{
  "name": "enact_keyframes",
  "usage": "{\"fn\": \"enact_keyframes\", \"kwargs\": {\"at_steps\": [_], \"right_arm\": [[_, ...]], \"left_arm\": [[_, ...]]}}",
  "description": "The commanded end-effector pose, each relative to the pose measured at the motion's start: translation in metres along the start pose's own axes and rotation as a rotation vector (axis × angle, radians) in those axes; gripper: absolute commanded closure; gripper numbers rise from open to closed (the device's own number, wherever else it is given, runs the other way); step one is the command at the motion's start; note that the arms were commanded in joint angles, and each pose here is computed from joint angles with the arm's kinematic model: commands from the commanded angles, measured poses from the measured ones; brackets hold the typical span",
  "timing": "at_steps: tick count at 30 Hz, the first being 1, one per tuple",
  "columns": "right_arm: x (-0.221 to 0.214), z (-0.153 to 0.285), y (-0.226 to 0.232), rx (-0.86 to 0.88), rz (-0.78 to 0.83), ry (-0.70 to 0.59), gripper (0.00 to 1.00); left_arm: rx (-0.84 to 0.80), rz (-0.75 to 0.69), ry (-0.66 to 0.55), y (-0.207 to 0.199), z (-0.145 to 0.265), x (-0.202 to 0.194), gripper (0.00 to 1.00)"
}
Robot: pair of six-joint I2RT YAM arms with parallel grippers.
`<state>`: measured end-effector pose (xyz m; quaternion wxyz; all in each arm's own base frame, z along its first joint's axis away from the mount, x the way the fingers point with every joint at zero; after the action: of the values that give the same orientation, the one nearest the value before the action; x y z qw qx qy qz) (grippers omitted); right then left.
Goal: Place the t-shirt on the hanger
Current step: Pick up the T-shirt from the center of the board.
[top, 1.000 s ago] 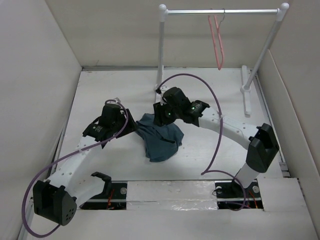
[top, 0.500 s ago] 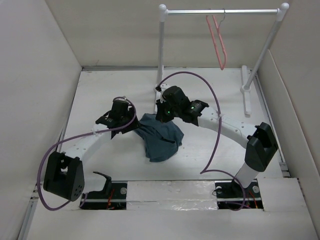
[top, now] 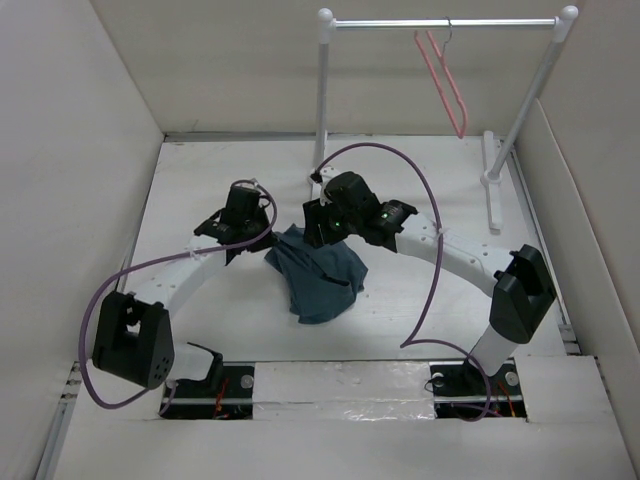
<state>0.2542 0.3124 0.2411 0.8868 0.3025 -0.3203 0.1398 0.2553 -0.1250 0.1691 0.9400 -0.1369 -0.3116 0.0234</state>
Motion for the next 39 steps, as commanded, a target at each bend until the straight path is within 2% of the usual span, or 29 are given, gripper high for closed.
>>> {"fn": "enact_keyframes", "kwargs": {"at_steps": [1,8,13,17,19,20,21,23,26,27,30,33,34,36,37,39], "right_arm": [[0.016,0.001,0.009,0.034,0.039,-0.071,0.40],[0.028,0.010,0.018,0.088,0.074,-0.114,0.30],[0.026,0.005,0.023,0.114,0.096,-0.091,0.29],[0.051,0.009,0.025,0.038,0.062,-0.241,0.32],[0.059,0.009,0.029,0.034,0.080,-0.255,0.34],[0.064,0.009,0.031,0.030,0.086,-0.262,0.37],[0.070,0.013,0.038,0.021,0.091,-0.276,0.56],[0.079,0.025,0.040,-0.038,0.086,-0.325,0.72],[0.091,0.055,0.044,-0.085,0.073,-0.420,0.87],[0.092,0.063,0.042,-0.113,0.071,-0.427,0.98],[0.103,0.092,0.028,-0.189,0.053,-0.456,1.00],[0.123,0.130,0.017,-0.259,0.016,-0.549,1.00],[0.128,0.140,0.013,-0.269,0.000,-0.582,1.00],[0.133,0.158,0.006,-0.240,-0.034,-0.622,1.00],[0.136,0.159,-0.006,-0.250,-0.052,-0.626,1.00],[0.129,0.149,-0.015,-0.189,-0.045,-0.554,1.00]], "left_arm": [[-0.073,-0.034,-0.157,-0.017,0.048,0.039,1.00],[-0.224,-0.040,-0.205,-0.034,0.102,0.051,1.00],[-0.279,-0.076,-0.226,-0.048,0.128,0.062,1.00],[-0.298,-0.087,-0.268,-0.053,0.152,0.074,1.00],[-0.302,-0.089,-0.282,-0.054,0.162,0.077,1.00],[-0.312,-0.098,-0.304,-0.057,0.171,0.082,1.00],[-0.303,-0.102,-0.301,-0.057,0.173,0.083,1.00],[-0.292,-0.123,-0.327,-0.058,0.183,0.090,1.00],[-0.254,-0.141,-0.345,-0.056,0.188,0.096,1.00],[-0.250,-0.154,-0.349,-0.056,0.189,0.097,1.00],[-0.269,-0.214,-0.369,-0.069,0.191,0.107,1.00],[-0.297,-0.257,-0.397,-0.081,0.193,0.116,1.00],[-0.322,-0.261,-0.443,-0.084,0.193,0.122,1.00],[-0.384,-0.283,-0.462,-0.085,0.189,0.113,1.00],[-0.418,-0.293,-0.523,-0.088,0.190,0.117,1.00],[-0.461,-0.320,-0.507,-0.086,0.177,0.104,1.00]]}}
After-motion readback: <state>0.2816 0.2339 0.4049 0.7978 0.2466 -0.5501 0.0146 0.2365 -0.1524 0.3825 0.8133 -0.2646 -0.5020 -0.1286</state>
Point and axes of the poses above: each gripper's point midway between its finger pads, its own z axis back along the fingers, its own y axis along the line the jaws close on, x = y × z, the point moved 9 cm from there along z, back along the fingers, and after that the axes turned 11 degrees about -z, right-handed, at the moved point
